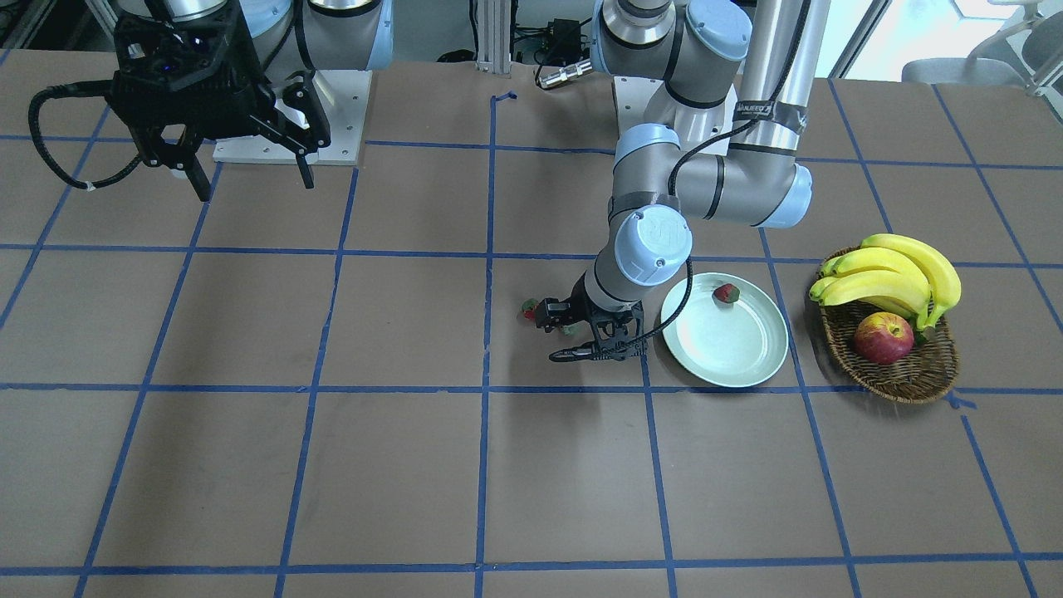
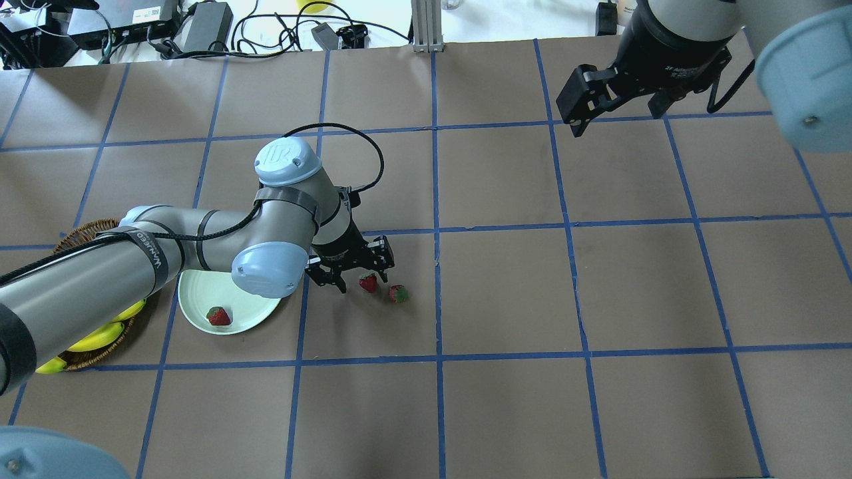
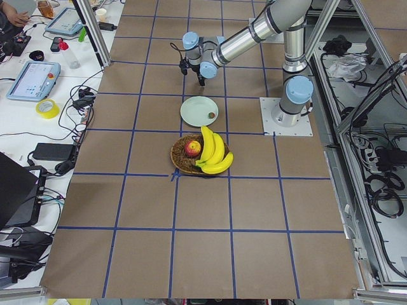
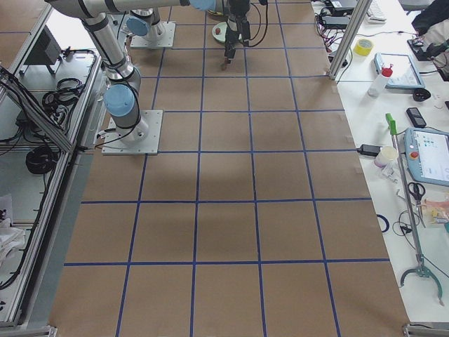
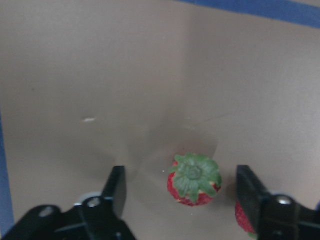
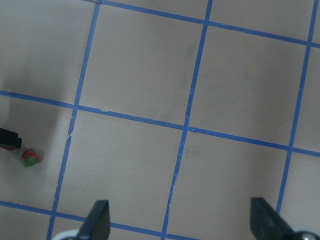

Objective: Collect all strawberries into plate
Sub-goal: 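Return the left gripper to the strawberries and grasp another, then carry the strawberry over the plate and open the left gripper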

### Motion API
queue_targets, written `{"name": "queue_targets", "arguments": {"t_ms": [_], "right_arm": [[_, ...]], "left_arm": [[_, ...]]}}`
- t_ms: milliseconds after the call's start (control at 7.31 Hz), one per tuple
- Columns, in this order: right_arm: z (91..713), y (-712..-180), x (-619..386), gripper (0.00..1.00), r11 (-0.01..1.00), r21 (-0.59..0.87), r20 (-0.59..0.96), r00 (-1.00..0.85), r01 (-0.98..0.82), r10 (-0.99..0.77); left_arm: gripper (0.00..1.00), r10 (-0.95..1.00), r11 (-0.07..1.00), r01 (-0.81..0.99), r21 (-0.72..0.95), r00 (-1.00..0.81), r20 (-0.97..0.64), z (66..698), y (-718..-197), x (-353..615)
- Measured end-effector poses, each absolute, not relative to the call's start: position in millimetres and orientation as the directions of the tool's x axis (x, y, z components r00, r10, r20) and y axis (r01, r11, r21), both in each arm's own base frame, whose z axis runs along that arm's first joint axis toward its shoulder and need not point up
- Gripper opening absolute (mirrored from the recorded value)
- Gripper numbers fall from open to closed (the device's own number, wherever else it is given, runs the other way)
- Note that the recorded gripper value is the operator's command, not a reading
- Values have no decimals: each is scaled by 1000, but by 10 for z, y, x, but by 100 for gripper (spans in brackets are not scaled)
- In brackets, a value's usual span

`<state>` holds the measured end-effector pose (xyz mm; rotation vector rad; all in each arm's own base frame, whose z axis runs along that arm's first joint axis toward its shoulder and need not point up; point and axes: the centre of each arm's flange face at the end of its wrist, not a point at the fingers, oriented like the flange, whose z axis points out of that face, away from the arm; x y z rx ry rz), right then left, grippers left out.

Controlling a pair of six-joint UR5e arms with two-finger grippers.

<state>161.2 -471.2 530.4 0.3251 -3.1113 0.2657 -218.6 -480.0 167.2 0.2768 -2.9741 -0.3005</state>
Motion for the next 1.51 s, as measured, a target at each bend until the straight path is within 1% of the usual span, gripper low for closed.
{"name": "queue_targets", "arguments": {"t_ms": [274, 548, 821, 1095, 1232, 1506], "right_arm": [[5292, -4710, 1621, 100, 964, -165, 18, -978, -208, -208], [5289, -4709, 1625, 100, 964, -165, 18, -978, -209, -209], [5293, -4709, 1627, 100, 964, -166, 18, -978, -209, -209], [5299, -4711, 1624, 100, 964, -167, 18, -978, -209, -209], [5298, -4711, 1623, 100, 964, -167, 18, -978, -208, -208], [5290, -4717, 1624, 100, 964, -165, 17, -978, -209, -209]], "left_arm": [[0, -196, 963, -169, 208, -974, 113, 1675, -4803, -2187], [0, -179, 974, -165, 156, -980, 84, 1881, -4923, -2138], [0, -163, 981, -161, 109, -987, 6, 2372, -5302, -1962], [0, -56, 991, -68, 119, -994, -94, 2793, -5641, -1440], [0, -5, 990, -22, 142, -992, -123, 2804, -5676, -1181], [0, -10, 977, -37, 210, -991, -131, 2551, -5563, -758]]}}
